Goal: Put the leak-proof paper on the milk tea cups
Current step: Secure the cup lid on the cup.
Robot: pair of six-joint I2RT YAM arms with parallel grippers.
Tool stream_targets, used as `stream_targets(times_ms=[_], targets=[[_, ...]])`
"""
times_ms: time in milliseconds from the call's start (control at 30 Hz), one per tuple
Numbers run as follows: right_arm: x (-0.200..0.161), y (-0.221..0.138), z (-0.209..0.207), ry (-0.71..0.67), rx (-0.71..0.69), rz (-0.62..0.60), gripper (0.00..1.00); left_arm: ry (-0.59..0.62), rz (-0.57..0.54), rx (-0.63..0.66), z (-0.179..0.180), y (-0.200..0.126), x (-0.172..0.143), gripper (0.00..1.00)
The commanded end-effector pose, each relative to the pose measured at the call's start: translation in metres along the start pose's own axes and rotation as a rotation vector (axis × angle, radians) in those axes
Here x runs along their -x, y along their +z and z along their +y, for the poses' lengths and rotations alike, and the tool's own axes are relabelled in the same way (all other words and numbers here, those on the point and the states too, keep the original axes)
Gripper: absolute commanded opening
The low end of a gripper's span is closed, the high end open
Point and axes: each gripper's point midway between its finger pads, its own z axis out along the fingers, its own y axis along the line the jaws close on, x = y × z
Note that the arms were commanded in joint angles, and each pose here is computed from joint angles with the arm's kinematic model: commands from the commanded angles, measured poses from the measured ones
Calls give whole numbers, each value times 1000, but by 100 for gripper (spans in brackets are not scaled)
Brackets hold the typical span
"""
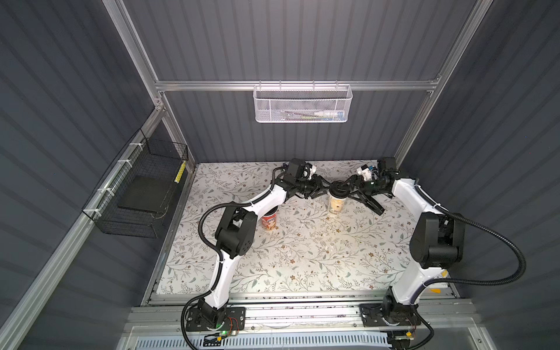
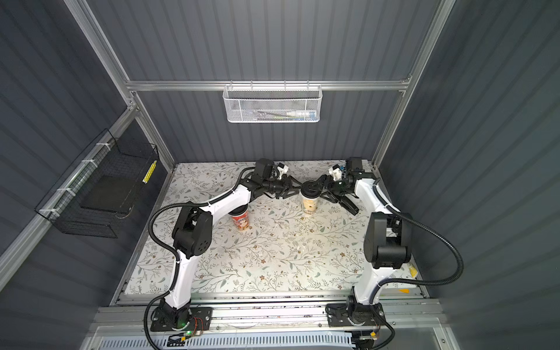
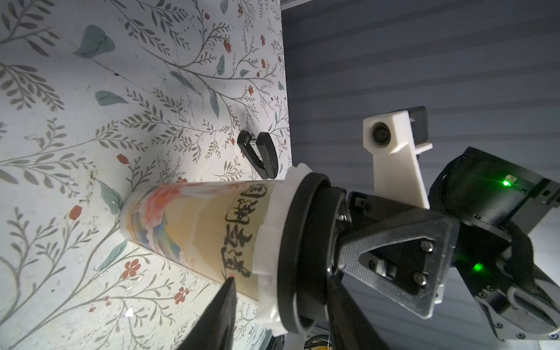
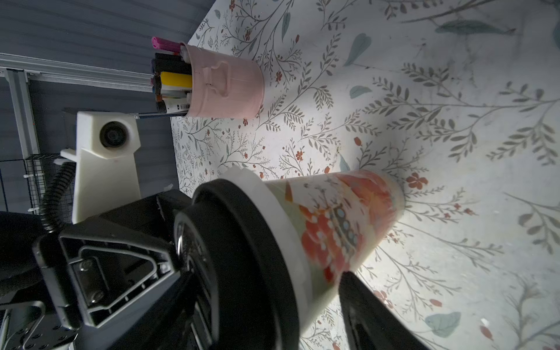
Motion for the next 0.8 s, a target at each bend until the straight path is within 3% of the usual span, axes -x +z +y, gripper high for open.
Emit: stream_targets(times_ms=[0,67,200,533,767], targets=[[-18,12,-41,85,-124,70,75,-8,-1,-8,4,2,-2,53],[-18,12,-41,85,-124,71,75,12,-19,-40,-7,-1,0,59],[-19,12,-41,83,-123,72,75,35,-40,-57,-16,-8,2,60],[-20,12,-42,85,-126,76,75,-14,-81,-38,-2,-11,7,43],[-19,13,-43,87,-126,78,75,46,-107,-126,-28,-17,12,54]])
